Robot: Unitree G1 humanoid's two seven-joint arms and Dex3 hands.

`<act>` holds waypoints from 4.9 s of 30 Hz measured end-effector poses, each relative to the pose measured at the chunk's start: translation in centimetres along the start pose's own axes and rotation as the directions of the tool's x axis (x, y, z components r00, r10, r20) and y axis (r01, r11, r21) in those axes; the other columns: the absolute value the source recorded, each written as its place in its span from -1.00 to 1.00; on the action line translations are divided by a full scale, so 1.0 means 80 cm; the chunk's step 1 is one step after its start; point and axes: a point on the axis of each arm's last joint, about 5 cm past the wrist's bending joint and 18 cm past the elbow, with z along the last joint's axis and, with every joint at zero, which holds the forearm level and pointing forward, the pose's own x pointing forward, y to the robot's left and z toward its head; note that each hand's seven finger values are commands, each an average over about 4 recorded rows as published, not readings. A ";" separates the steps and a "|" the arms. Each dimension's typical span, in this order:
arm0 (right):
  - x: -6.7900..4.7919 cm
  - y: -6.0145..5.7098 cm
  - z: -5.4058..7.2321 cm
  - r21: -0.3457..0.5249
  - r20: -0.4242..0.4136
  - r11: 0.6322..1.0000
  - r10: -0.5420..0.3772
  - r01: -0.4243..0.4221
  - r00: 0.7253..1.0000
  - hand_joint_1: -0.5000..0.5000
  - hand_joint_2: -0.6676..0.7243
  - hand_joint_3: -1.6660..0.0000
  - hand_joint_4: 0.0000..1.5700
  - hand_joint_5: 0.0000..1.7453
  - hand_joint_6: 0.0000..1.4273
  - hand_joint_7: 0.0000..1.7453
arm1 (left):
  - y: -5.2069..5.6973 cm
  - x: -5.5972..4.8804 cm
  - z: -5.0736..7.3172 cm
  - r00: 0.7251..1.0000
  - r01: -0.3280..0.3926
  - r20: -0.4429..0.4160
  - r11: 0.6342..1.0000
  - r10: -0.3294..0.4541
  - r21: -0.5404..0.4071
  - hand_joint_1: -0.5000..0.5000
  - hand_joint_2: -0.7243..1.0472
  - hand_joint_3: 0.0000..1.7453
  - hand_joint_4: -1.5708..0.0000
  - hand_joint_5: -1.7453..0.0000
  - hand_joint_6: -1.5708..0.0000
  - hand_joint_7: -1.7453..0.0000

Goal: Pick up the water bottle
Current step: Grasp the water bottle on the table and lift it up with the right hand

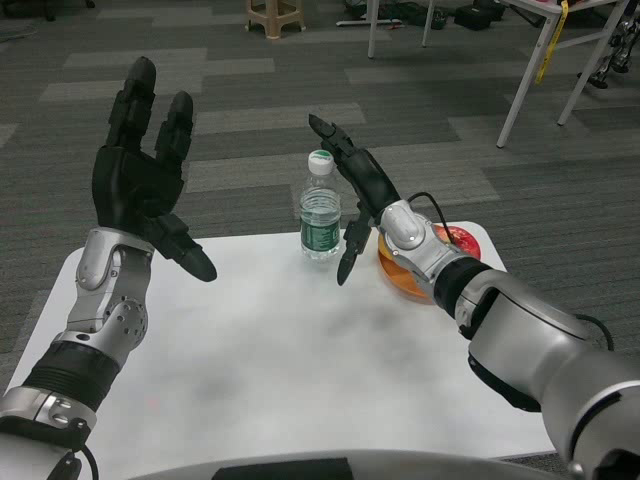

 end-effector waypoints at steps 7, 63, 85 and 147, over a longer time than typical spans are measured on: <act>0.000 0.001 0.000 0.002 -0.001 1.000 0.002 -0.002 1.000 -0.92 0.82 1.00 -1.00 -1.00 -1.00 -0.88 | 0.000 0.000 0.000 1.000 -0.001 0.000 1.000 0.001 -0.003 -0.96 -1.00 -0.98 1.00 1.00 1.00 1.00; -0.019 -0.007 -0.017 0.045 -0.050 0.999 -0.015 0.018 0.999 -0.92 0.73 1.00 -0.53 0.89 -1.00 0.96 | 0.002 -0.002 -0.003 1.000 -0.015 -0.012 1.000 0.015 -0.006 -0.96 -1.00 -0.90 1.00 1.00 1.00 1.00; -0.028 -0.002 -0.024 0.052 -0.070 0.999 0.009 -0.005 0.997 -0.92 0.73 1.00 -1.00 -0.94 -1.00 -0.44 | 0.002 -0.002 -0.003 1.000 -0.016 -0.013 1.000 0.016 -0.006 -0.96 -1.00 -0.93 1.00 1.00 1.00 1.00; -0.033 -0.003 -0.027 0.032 -0.082 0.993 0.114 -0.112 0.990 -0.92 0.64 1.00 -0.42 0.89 0.68 0.28 | 0.004 -0.004 -0.006 0.999 -0.029 -0.026 1.000 0.028 -0.009 -0.96 -1.00 -0.95 1.00 1.00 1.00 1.00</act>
